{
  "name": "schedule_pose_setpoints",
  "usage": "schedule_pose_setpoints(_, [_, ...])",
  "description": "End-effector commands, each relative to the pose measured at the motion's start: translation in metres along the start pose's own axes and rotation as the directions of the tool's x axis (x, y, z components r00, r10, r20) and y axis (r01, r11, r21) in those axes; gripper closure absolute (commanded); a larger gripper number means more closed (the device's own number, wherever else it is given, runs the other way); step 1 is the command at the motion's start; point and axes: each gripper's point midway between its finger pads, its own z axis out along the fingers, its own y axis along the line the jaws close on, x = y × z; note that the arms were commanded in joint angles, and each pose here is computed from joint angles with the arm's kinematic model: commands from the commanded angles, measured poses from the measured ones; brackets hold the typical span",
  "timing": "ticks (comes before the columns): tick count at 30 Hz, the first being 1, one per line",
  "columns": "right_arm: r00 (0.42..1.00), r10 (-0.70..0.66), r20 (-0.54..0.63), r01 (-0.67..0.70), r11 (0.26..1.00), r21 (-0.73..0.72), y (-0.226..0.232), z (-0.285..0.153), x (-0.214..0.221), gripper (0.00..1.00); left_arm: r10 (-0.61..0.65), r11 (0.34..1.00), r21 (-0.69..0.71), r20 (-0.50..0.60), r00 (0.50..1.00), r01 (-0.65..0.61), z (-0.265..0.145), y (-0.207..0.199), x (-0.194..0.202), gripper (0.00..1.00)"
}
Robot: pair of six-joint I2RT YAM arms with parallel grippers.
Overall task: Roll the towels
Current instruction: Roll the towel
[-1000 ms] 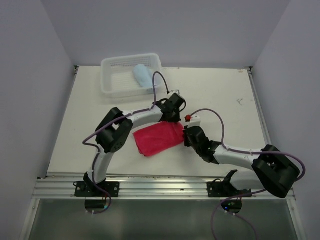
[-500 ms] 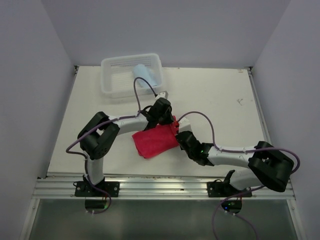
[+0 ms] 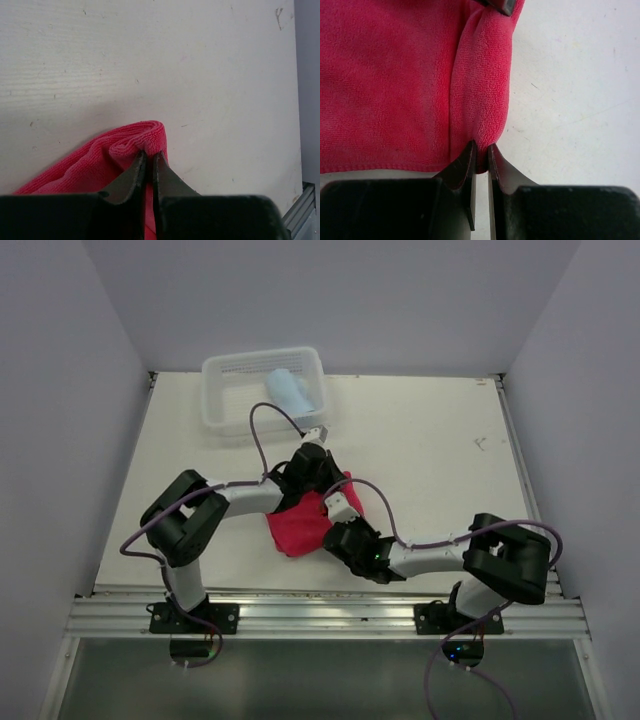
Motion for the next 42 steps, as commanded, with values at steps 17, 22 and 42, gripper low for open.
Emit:
schedule_pose_setpoints(17, [0.94,-0.338,-0.048,0.341,0.936,0.09,0.034,-0.001,-0.012,1.0,0.008,0.994,0.109,0.144,0.989,-0.024,-0.023,-0.001,-0.033,1.0])
schedule_pose_setpoints(22, [0.923,-0.38,-0.059,0.383,0.921,0.066,0.044,0.0,-0.012,1.0,0.047,0.994,0.091,0.156,0.987,-0.062,-0.026,0.009,-0.027,1.0])
schedule_pose_setpoints(42, [0.906,-0.415,-0.079,0.417,0.909,0.0,0.074,0.006,-0.008,0.94,0.128,0.992,-0.033,0.109,0.986,-0.125,-0.021,0.044,-0.012,1.0])
